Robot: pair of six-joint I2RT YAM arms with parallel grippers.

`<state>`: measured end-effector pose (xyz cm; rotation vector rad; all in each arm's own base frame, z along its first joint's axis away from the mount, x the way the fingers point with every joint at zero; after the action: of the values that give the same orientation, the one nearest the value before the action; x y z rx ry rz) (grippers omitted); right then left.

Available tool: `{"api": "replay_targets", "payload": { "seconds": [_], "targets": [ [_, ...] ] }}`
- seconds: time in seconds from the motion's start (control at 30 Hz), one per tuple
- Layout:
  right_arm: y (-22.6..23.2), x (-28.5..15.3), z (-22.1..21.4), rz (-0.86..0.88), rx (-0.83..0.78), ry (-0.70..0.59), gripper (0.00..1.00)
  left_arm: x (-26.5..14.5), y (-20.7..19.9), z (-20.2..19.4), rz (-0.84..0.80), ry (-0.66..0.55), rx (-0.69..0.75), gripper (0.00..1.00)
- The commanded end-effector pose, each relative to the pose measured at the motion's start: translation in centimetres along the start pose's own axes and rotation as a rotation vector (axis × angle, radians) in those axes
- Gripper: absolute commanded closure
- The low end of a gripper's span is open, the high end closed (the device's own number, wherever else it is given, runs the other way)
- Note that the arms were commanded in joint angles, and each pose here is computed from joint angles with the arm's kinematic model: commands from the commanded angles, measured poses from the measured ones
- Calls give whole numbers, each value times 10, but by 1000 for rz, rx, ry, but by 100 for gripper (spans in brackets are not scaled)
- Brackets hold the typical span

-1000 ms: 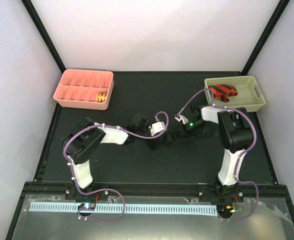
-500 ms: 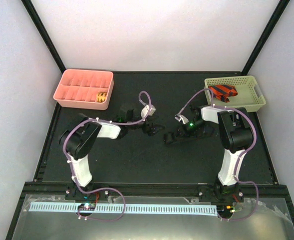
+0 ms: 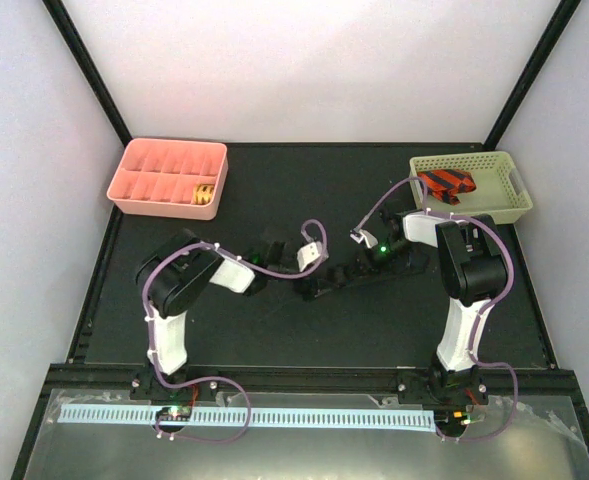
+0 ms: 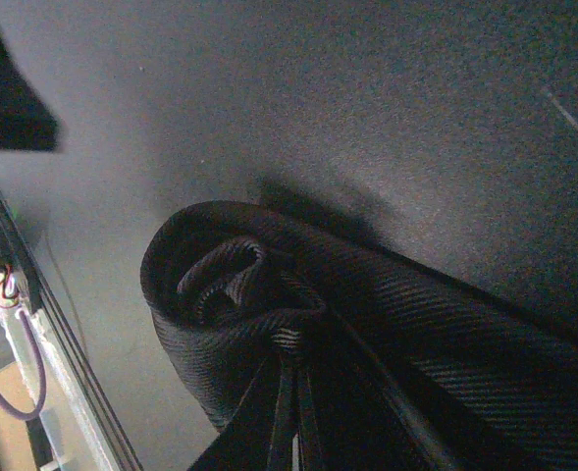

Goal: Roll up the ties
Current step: Roll the tie at the center of the board.

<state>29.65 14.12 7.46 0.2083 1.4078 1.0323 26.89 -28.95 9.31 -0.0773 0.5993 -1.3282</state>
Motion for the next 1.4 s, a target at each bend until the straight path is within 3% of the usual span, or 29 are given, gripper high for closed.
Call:
{"api": "replay_targets", "payload": {
  "seconds": [0.0, 0.5, 0.63, 0.83, 1.07, 1.37],
  "targets": [
    [-15, 6, -6, -69, 17, 35, 98, 13, 0, -16, 37, -1, 161, 1],
    [-20, 8, -8, -63, 35, 46, 98, 47, 17, -30, 134, 73, 183, 2],
    [-20, 8, -8, -61, 38, 46, 98, 54, 12, -31, 160, 123, 211, 13],
    [-13, 8, -9, 5, 33, 19, 98, 48, 8, -37, 218, 273, 155, 42],
    [-1, 2, -5, 52, 16, -32, 97, 33, 5, -60, 218, 456, 68, 52],
    [20, -23, 9, 87, -62, -107, 66, 28, 7, -65, 241, 511, 42, 58]
  ]
}}
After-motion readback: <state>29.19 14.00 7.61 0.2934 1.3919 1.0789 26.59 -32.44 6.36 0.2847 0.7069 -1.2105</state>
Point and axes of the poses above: each gripper's point midway between its finger pads, its own x axis out along the fingers, its own y axis along the line the jaws close on, z = x × y, the point moved 8 cm from there along -x, back along the fingers, and after that the axes turned 11 degrees about -x, right-handed, at the moved point
